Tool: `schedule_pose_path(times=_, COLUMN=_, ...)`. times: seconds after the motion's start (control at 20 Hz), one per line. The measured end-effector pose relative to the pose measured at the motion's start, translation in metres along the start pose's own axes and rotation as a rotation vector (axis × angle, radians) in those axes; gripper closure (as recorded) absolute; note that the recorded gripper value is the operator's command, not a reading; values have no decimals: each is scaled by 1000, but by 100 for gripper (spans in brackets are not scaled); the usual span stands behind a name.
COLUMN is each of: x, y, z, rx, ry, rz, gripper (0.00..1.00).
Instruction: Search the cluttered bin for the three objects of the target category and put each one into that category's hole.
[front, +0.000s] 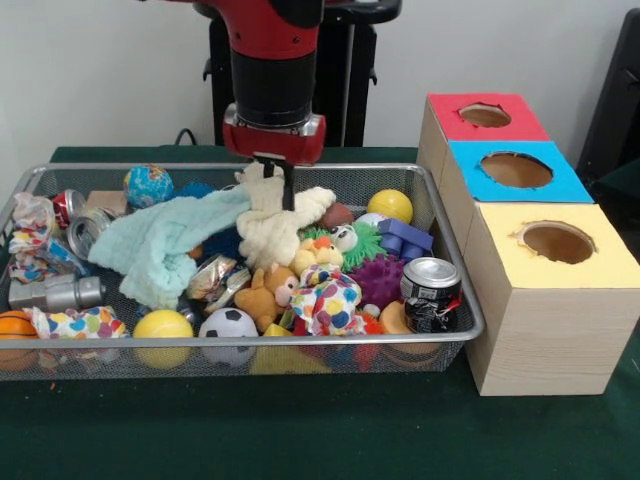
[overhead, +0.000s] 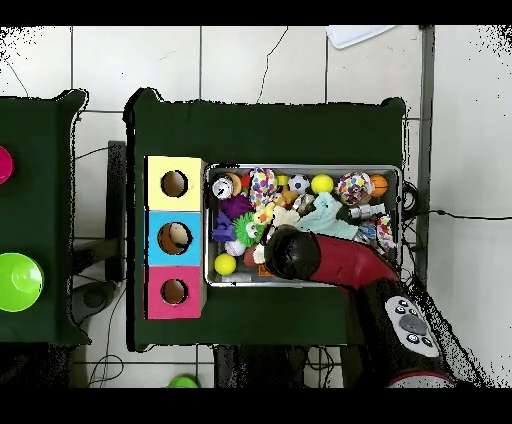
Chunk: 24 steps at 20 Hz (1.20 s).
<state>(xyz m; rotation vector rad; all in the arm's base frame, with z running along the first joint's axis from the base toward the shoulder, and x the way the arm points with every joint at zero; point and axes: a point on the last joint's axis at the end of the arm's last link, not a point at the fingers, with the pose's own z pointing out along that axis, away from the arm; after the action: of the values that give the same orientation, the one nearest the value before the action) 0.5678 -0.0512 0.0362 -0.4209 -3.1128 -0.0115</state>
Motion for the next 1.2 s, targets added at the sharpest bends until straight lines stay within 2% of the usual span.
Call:
schedule_pose_path(times=0.25, x=2, y=28, z=-8, rx=-33, ry=6, rz=14, gripper=100)
schedule_pose_path(times=0.6, x=21, y=80, z=-21, rx=-94, ry=44, rz=31, gripper=100)
schedule_pose_path(times=0.8, x=29, y=98, z=-25, rx=-121, ry=62, rz=38, gripper=100)
schedule_pose_path(times=1.0, x=38, y=108, z=-29, rx=-137, ry=81, rz=47, gripper=100)
schedule_pose_path(times=1.2, x=44, y=109, z=-28, rx=-138, ry=92, rz=51, gripper=100)
